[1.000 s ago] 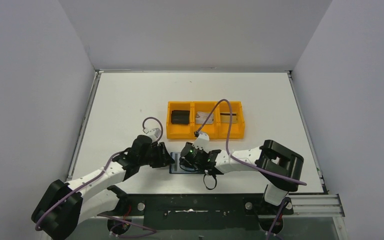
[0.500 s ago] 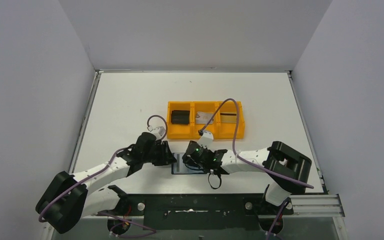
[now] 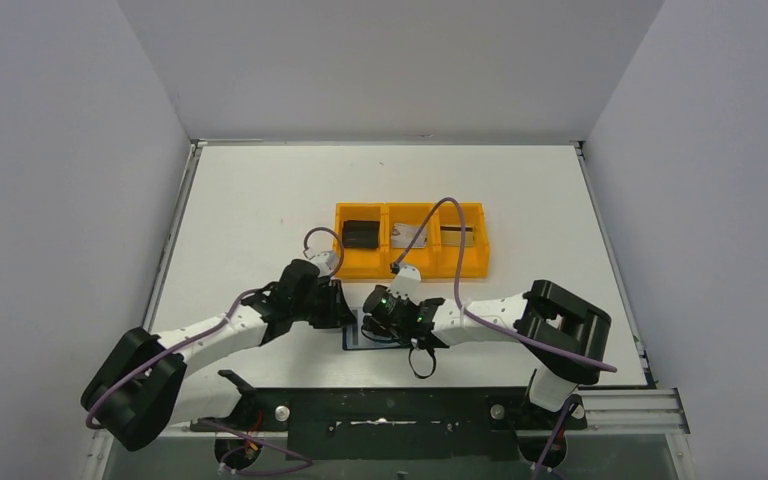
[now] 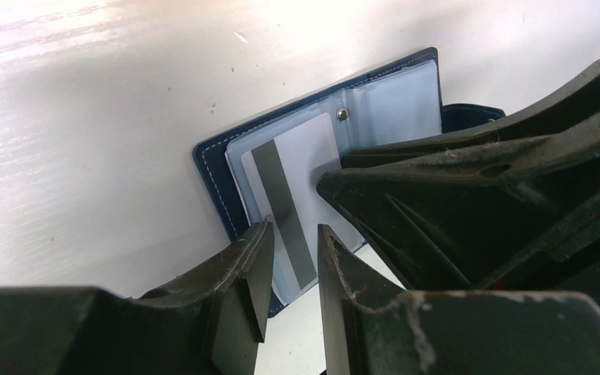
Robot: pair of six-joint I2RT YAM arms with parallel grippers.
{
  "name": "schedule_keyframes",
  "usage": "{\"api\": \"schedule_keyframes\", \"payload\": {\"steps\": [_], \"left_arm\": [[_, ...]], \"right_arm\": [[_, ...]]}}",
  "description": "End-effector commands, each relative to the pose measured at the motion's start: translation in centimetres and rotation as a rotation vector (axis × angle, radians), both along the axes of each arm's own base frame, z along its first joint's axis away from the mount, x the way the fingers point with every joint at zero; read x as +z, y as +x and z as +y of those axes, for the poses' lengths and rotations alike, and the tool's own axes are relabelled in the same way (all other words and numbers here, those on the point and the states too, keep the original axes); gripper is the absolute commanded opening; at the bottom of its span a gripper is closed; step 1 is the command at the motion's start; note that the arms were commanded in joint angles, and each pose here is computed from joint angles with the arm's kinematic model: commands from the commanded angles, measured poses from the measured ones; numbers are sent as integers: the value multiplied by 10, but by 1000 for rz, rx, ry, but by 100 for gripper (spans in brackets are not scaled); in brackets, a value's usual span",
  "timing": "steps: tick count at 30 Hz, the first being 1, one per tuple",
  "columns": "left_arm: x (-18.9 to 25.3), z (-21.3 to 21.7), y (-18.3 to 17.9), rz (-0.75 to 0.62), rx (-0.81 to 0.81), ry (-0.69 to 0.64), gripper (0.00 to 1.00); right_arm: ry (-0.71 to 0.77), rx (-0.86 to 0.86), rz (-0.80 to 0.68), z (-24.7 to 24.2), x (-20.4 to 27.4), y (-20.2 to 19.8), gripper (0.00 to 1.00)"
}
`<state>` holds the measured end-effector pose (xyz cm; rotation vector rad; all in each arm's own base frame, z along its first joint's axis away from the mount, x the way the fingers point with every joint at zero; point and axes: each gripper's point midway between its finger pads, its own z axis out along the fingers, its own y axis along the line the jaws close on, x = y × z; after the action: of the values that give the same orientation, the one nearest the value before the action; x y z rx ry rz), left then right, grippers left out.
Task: Take the credit cards out of the card holder
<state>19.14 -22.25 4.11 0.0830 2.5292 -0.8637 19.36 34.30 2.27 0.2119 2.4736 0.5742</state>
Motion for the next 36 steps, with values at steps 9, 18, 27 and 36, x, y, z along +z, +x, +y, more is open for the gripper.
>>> {"api": "schedule_keyframes", "payload": {"steps": [9, 18, 27, 36], "left_arm": [[-16, -9, 3, 28, -40, 79, 14], [-35, 8, -4, 57, 5, 148, 12], [-37, 11, -6, 54, 11, 158, 11], [-38, 19, -6, 56, 47, 182, 10]], "right_arm": [[47, -28, -21, -1, 6, 1, 30], [159, 2, -43, 4, 20, -1, 24], [442, 97, -22, 17, 32, -7, 13], [563, 53, -14, 9, 28, -7, 12]]}}
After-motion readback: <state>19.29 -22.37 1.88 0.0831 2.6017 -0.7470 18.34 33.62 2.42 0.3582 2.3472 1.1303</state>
